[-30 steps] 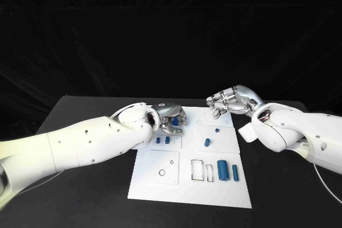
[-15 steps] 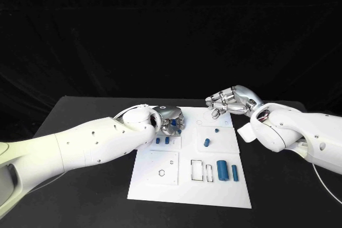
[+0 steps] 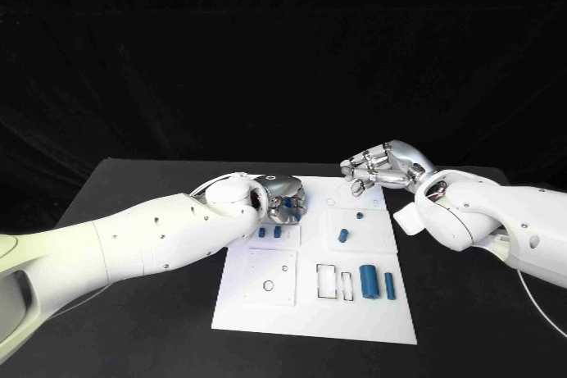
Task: Assemble the parts on the task board
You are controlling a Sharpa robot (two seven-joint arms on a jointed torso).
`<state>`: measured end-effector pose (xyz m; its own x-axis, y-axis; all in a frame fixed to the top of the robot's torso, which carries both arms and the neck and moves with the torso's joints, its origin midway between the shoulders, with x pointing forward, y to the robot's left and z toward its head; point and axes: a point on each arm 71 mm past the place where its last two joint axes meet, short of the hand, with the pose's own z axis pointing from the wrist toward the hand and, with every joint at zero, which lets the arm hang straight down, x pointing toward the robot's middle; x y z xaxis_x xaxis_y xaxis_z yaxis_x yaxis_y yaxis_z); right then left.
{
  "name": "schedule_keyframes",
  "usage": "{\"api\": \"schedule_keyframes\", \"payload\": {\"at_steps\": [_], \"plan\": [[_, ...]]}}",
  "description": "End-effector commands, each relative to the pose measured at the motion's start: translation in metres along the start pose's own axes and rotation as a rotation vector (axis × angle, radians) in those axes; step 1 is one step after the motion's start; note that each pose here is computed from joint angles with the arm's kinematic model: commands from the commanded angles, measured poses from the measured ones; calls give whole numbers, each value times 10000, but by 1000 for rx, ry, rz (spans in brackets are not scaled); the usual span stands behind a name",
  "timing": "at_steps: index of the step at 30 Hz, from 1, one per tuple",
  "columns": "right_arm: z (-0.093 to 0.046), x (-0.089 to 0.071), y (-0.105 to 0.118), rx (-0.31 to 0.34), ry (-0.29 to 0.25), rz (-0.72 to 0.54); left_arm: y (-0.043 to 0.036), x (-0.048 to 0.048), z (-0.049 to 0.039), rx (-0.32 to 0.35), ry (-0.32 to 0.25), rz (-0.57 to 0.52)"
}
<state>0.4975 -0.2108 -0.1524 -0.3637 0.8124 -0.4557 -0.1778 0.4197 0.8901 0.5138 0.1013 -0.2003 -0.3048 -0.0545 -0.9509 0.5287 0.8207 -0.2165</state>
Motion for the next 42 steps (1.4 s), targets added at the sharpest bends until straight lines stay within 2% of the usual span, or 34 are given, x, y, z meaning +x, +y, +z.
{"api": "schedule_keyframes", "payload": {"at_steps": [1, 25, 32, 42], "plan": [[2, 15, 6, -7, 9, -8, -42, 15, 5, 20, 21, -2], [5, 24, 9, -9, 11, -7, -13, 38, 35, 1, 43, -8], [4, 26, 12, -10, 11, -7, -12, 26, 29, 11, 19, -17], [-1, 16, 8, -9, 7, -8, 11, -57, -58, 20, -40, -61]]}}
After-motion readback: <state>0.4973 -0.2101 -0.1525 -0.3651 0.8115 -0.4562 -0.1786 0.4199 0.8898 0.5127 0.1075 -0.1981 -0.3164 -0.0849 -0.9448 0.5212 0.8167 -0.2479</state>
